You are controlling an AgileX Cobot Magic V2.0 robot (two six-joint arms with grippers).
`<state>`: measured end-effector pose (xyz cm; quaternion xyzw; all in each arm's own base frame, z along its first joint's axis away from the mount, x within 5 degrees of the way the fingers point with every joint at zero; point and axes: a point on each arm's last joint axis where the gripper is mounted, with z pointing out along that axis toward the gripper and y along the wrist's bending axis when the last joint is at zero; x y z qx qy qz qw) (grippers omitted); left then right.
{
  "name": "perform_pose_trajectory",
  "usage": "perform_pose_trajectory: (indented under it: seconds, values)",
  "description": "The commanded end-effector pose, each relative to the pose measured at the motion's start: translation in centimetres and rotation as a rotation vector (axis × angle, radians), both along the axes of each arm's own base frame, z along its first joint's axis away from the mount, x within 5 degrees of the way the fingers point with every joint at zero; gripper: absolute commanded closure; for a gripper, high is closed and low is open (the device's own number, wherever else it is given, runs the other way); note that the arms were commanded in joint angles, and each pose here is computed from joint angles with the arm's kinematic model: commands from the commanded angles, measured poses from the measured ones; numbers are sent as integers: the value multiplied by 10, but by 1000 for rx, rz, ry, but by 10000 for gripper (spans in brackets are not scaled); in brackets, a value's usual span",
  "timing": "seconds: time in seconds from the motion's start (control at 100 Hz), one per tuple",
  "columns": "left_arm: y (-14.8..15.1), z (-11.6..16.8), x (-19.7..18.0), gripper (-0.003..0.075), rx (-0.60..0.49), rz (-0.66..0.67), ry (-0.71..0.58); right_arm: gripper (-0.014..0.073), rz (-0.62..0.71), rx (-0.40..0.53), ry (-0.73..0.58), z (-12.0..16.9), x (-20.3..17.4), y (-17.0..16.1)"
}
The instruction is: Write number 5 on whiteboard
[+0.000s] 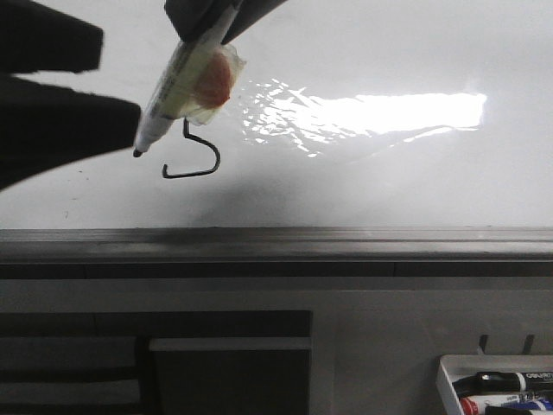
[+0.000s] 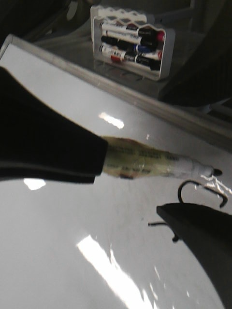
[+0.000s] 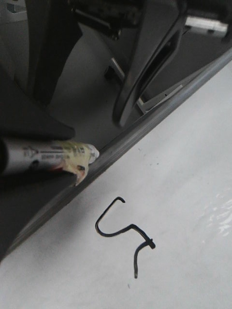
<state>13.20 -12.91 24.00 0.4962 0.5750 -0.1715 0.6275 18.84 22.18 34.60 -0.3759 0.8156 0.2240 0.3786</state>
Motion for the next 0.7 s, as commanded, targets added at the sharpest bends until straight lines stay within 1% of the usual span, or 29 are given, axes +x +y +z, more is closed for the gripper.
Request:
perform_pose_trajectory:
  seconds: [0.0, 0.16, 0.26, 0.31, 0.36, 0.41, 0.43, 0.48, 0.52, 0.69]
  values:
    - [-11, 16, 6, 323, -98, -36, -17, 656, 6, 70, -84, 23, -3, -1]
    - [-19, 13, 17, 323, -86, -30, 12, 656, 22, 40, -54, 20, -6, -1]
    - [-22, 10, 21, 337, -77, -29, 26, 656, 20, 53, -45, 20, -7, 0]
    - [-23, 9, 23, 374, -71, -28, 33, 656, 20, 55, -43, 20, -7, 0]
    - [-23, 6, 24, 437, -65, -27, 43, 656, 20, 55, -43, 20, -7, 0]
    - [-24, 5, 25, 538, -61, -27, 49, 656, 20, 55, -43, 20, -7, 0]
    - [-24, 4, 25, 566, -60, -27, 51, 656, 20, 55, -43, 20, -7, 0]
    - [-24, 4, 25, 676, -60, -28, 52, 656, 20, 55, -43, 20, -7, 0]
    - [-24, 4, 25, 741, -60, -28, 52, 656, 20, 55, -43, 20, -7, 0]
    - [-24, 4, 25, 741, -60, -28, 52, 654, 19, 59, -47, 21, -6, 0]
